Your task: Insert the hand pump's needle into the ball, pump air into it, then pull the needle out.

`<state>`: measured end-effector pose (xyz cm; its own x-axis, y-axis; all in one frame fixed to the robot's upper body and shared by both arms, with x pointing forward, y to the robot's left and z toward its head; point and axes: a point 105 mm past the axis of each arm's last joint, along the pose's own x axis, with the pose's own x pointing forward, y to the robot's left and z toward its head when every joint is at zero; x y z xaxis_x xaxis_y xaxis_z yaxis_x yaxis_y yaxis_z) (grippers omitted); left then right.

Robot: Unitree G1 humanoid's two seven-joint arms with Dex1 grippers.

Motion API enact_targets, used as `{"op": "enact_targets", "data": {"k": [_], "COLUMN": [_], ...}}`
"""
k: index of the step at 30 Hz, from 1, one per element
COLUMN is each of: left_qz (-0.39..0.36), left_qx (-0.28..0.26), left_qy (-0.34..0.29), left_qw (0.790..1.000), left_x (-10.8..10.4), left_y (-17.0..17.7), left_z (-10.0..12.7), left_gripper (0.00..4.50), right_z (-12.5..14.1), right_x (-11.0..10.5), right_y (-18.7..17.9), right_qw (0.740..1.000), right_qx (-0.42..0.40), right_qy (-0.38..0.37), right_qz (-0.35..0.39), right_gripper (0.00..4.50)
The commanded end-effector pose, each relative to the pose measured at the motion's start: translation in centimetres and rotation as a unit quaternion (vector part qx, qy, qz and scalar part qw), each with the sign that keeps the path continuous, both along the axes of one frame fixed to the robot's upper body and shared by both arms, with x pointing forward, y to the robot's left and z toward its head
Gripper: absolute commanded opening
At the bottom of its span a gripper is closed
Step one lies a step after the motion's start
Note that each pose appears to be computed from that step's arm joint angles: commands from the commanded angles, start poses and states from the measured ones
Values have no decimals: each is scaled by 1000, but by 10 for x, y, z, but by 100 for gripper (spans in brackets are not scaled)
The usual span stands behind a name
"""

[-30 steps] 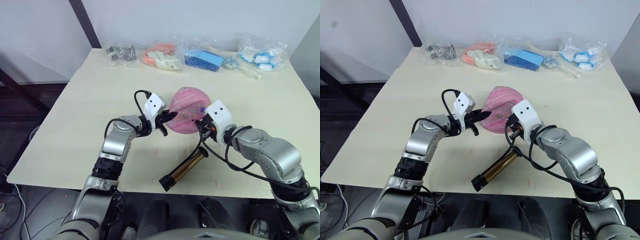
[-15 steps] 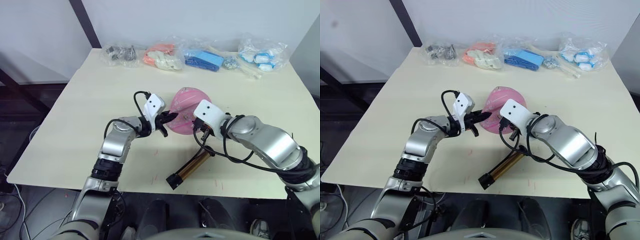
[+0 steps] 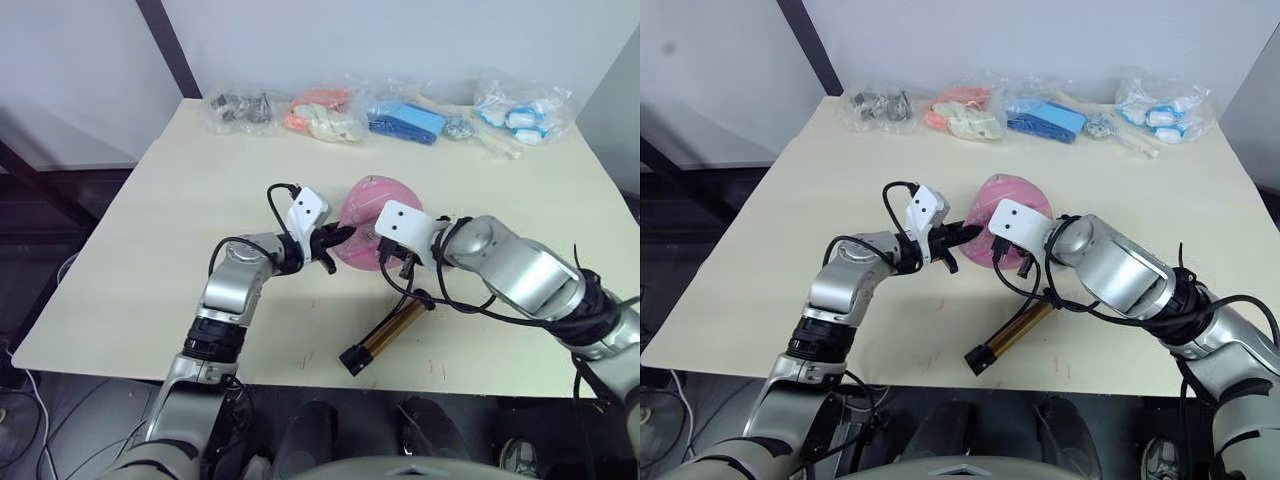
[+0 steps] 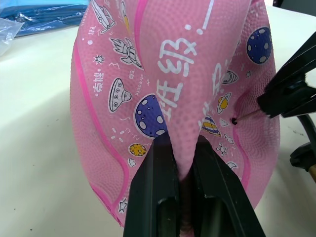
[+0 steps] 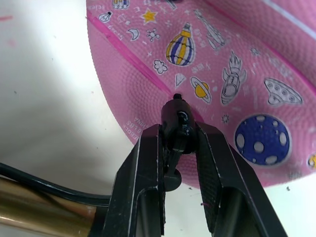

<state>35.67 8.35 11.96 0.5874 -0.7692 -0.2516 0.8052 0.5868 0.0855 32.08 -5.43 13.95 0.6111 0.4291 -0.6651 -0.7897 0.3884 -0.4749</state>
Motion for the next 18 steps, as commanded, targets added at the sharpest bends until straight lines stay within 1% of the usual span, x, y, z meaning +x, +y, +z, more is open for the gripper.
{"op": "enact_targets", "data": {"k": [1, 11, 18], "left_qz": [-51, -43, -33], "left_qx": [1, -3, -5], "left_qy": [83, 99, 114], "left_qw": [995, 994, 993], "left_x": [-23, -22, -22], "left_y": [-27, -27, -27], "left_z": [-36, -37, -39], "left_gripper": [0, 0, 0], "right_z": [-6, -19, -35], "right_x": [-3, 1, 1], "right_y": [13, 21, 28], "right_qw": [999, 997, 994], "right_qx": [-13, -44, -64], "right_qy": [14, 30, 47], "right_qz": [36, 59, 76], "right_gripper": [34, 34, 34]}}
